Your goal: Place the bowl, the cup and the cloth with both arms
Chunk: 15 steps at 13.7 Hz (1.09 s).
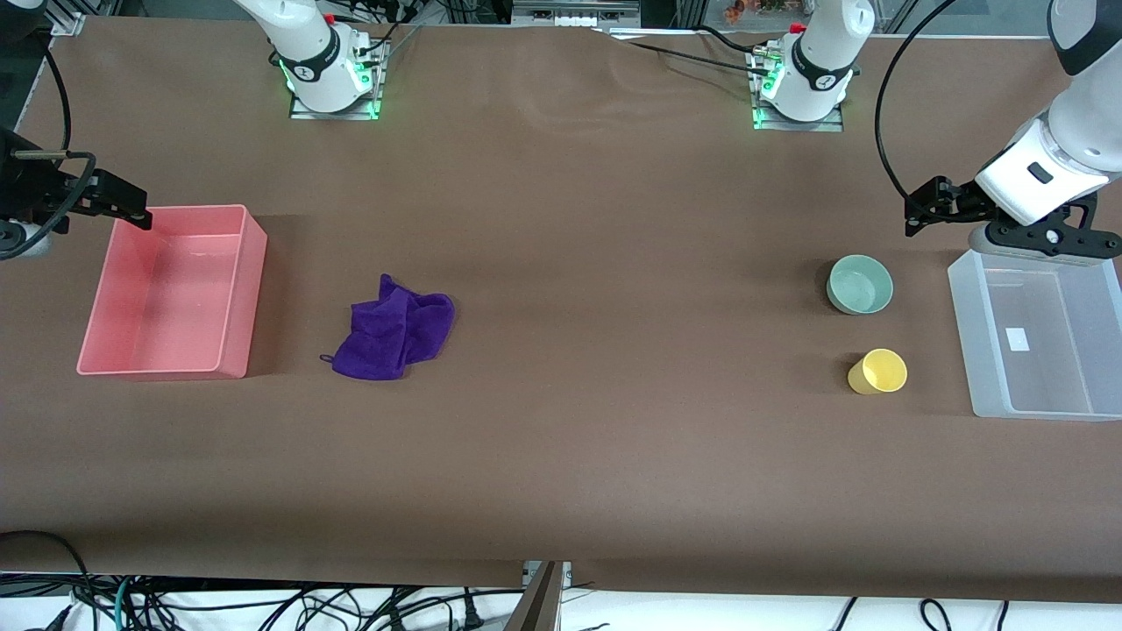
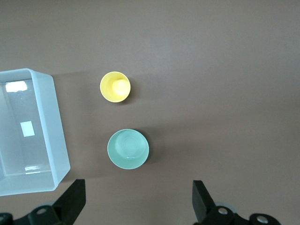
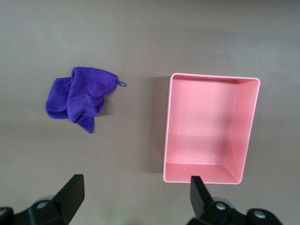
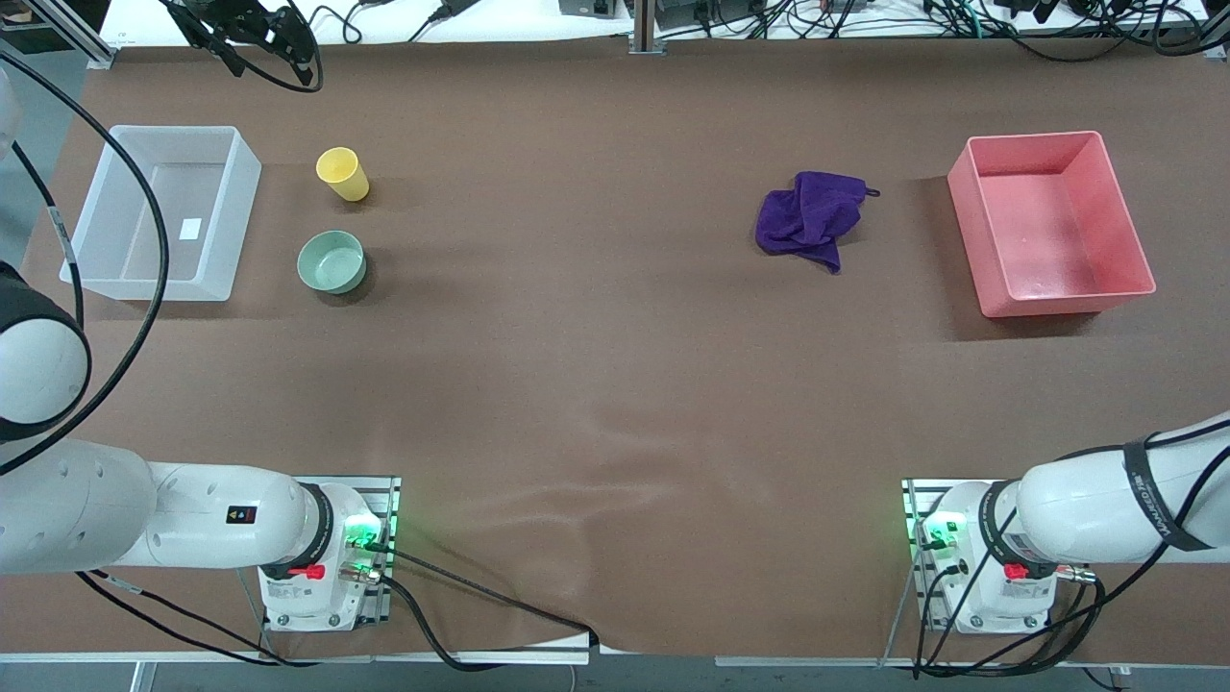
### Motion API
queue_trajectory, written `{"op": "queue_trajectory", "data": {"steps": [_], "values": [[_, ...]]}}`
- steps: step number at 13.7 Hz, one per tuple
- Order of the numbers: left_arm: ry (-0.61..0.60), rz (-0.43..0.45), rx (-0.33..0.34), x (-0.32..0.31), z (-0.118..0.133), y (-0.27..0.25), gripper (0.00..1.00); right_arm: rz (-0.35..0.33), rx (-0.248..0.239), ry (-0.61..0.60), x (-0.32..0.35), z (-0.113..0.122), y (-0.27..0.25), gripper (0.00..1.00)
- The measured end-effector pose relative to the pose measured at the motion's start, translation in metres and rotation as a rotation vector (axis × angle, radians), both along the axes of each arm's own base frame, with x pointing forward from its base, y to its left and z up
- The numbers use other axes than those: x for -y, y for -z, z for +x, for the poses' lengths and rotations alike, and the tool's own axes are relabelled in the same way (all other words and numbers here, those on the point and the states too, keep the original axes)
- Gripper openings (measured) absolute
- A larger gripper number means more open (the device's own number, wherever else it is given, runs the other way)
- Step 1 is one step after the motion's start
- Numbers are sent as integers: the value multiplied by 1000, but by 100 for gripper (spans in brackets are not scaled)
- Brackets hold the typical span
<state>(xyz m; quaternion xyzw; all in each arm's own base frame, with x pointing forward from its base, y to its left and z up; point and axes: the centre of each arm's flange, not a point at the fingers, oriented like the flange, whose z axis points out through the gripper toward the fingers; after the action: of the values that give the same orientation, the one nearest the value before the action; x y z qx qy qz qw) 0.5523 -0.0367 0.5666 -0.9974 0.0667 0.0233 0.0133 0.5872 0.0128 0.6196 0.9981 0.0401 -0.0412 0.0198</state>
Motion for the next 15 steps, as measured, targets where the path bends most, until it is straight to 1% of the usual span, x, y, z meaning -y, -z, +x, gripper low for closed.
{"op": "queue_trajectory", "data": {"steps": [3,6,12,15], "values": [[0,0,-3,0,0,1,100,0,0,1,0,0,0,100],[0,3,-39,0,-4,4,100,0,0,2,1,0,0,100],[-7,4,-60,-4,-4,7,100,0,-1,3,2,0,0,100],[-8,5,-82,-4,-6,10,100,0,-1,4,2,0,0,100]]}}
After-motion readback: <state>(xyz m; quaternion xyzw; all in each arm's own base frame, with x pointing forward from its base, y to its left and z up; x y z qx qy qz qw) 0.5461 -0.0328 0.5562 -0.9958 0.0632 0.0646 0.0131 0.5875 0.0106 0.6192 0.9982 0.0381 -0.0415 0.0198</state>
